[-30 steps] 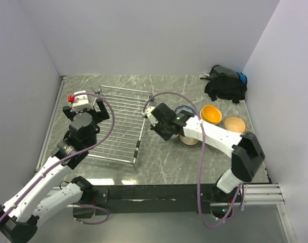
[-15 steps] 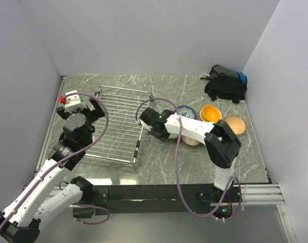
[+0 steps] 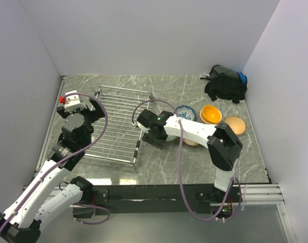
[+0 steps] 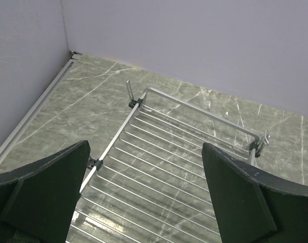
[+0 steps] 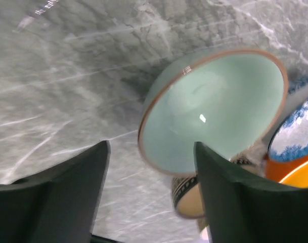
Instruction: Unload the bowls from the dish rack
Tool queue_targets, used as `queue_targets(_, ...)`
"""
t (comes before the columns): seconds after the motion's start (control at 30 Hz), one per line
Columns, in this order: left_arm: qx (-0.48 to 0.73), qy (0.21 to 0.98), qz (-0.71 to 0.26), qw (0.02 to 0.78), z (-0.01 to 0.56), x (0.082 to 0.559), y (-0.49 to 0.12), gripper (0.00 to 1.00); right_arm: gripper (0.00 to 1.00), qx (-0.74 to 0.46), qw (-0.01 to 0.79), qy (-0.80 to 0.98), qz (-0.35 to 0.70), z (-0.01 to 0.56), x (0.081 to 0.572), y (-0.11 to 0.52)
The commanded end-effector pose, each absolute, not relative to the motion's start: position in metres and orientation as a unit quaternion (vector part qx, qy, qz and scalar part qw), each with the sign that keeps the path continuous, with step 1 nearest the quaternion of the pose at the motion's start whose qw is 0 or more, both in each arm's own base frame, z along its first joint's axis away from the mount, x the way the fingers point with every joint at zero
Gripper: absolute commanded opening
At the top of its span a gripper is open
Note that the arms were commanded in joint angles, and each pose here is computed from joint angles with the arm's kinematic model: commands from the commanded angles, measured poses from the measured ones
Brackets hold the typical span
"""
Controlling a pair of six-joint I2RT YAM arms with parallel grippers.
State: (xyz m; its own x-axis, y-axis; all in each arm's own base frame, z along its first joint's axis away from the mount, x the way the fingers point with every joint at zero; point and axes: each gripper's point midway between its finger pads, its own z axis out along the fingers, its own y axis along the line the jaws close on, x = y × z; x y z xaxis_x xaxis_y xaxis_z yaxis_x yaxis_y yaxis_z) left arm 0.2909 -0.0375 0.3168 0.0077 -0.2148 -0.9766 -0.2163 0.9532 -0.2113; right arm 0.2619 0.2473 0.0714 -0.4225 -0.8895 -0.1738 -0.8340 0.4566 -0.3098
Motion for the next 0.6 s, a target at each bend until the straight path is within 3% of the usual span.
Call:
queue_targets(0.0,-0.152,0.685,-0.022,0.712,0.332,0.288,-0.039,0.99,0.85,-0.496,0.234,0.836,-0.017,0.128,0.254,0.264)
queue_targets(0.03,-0.151,0.685,-0.022,0.713,0.332,0.287,-0.039,0.99,0.94,-0.492,0.252,0.833,0.000,0.142,0.251,0.265)
queue_targets(0.1,-0.149,0.682,-0.027,0.715,0.334,0.285,-0.039,0.99,1.00,-0.481,0.285,0.828,0.031,0.159,0.247,0.267)
queue_targets(0.3,-0.116,0.683,-0.048,0.720,0.337,0.276,-0.046,0.99,1.00,-0.381,0.372,0.844,0.064,0.198,0.258,0.239)
queue_targets(0.57,-0.106,0.691,-0.062,0.712,0.345,0.243,-0.035,1.00,1.00,-0.053,0.533,0.835,0.127,0.254,0.294,0.118)
